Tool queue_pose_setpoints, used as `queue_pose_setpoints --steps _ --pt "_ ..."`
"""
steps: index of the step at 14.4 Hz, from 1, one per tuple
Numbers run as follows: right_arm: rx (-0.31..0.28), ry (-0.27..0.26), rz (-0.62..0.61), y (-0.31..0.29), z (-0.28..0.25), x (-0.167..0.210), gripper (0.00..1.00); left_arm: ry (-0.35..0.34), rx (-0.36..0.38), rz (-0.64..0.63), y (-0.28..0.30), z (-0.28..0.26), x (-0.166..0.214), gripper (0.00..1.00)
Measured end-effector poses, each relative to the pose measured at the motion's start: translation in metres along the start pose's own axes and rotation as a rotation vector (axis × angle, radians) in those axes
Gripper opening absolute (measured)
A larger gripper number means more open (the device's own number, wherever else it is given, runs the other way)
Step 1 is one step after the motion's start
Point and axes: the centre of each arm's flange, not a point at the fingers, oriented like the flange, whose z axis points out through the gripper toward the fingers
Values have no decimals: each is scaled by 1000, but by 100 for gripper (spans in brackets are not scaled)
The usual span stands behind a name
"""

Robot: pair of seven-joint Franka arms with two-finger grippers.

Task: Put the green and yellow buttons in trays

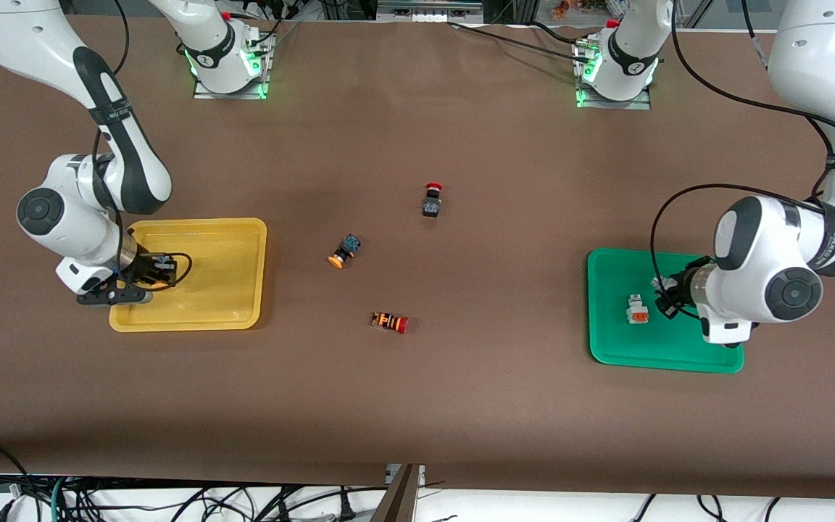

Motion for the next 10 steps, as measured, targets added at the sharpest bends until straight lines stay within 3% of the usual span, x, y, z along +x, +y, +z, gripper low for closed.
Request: queue_pose_setpoints --steps 2,5,6,7,10 --pt "0 7 -3 10 12 -13 33 -9 -15 30 0 22 14 42" --pt "0 11 -2 13 13 -17 56 -23 -42 92 -10 53 42 42" --pt "-1 14 -3 13 12 -16 68 -28 -46 99 -15 58 49 48" --pt "-2 18 -4 13 9 -15 73 -30 -48 101 -18 60 52 56" --pt "-3 39 -5 9 -7 -9 74 -18 -66 114 -11 47 48 84"
